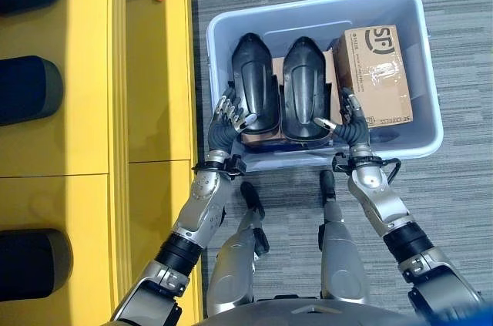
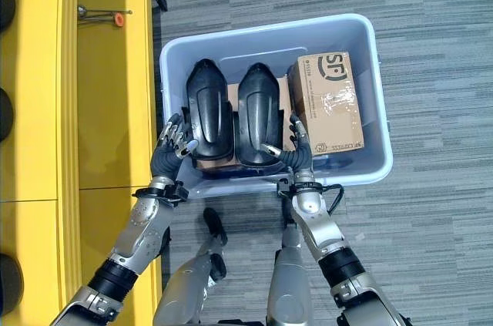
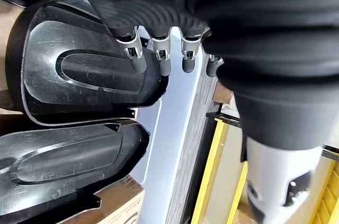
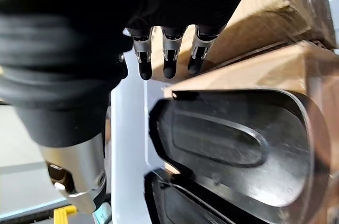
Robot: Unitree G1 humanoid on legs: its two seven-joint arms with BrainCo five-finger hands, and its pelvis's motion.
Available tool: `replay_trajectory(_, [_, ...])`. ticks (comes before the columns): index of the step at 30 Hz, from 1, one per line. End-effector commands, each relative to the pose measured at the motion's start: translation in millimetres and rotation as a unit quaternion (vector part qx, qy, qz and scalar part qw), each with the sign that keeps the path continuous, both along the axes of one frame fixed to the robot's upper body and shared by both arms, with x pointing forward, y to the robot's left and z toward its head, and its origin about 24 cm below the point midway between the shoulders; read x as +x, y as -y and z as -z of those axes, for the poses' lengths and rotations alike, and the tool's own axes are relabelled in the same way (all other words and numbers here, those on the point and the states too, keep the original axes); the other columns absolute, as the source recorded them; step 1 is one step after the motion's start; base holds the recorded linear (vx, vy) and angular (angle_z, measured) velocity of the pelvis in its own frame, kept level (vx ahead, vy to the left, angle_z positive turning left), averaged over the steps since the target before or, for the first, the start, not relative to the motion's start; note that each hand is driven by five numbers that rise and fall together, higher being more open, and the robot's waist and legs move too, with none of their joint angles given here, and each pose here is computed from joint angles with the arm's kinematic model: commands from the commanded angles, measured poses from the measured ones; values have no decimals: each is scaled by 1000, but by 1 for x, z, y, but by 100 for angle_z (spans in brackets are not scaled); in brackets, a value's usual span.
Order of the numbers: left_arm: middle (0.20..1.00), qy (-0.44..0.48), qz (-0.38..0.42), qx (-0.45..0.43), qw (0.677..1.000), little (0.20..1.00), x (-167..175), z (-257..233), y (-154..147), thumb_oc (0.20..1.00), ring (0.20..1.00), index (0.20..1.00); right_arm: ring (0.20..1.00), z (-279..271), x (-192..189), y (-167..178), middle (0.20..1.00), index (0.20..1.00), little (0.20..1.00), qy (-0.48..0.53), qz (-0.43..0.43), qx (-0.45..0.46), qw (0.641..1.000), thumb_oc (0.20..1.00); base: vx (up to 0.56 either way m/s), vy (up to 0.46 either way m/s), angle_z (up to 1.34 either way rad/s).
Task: Move parts from the plastic box to the shelf.
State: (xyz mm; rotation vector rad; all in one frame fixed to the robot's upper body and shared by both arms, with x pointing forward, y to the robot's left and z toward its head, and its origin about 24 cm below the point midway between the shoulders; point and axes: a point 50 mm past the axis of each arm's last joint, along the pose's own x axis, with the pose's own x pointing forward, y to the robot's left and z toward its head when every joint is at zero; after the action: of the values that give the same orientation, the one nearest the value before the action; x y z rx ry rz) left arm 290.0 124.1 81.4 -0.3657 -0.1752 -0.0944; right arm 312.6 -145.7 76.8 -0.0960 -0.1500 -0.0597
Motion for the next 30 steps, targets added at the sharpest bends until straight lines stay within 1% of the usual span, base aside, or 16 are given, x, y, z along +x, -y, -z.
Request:
replay_trajectory(1, [1000,44,-1,4,999,1000,0,-13,-1,1000,1000,1000,1000,-22,4,-14,1000,1000,1000,53,-14,20,998,1000,-1,-5,10])
replay_trajectory(8, [1000,48,-5,4,999,1000,2,-16,1,1000,1000,1000,1000,-17,10,-13,1000,1000,1000,38,8,30,999,1000,-1,1,2])
replay_trajectory(11, [1000,50,-6,3,999,1000,3,-17,0,1000,1000,1000,1000,-17,14,-6,1000,1000,1000,36,37,39,998,1000,-9,15,7])
replay_trajectory(19, [1000,52,-8,2,999,1000,3,-19,1,1000,1000,1000,1000,-23,15,5,1000,1000,1000,50,71,49,995,1000,0,2,1])
replay_trajectory(30, [1000,52,-12,6,999,1000,3,-19,0,1000,1000,1000,1000,-39,6,9,1000,1000,1000,98,71,54,991,1000,10,-3,0])
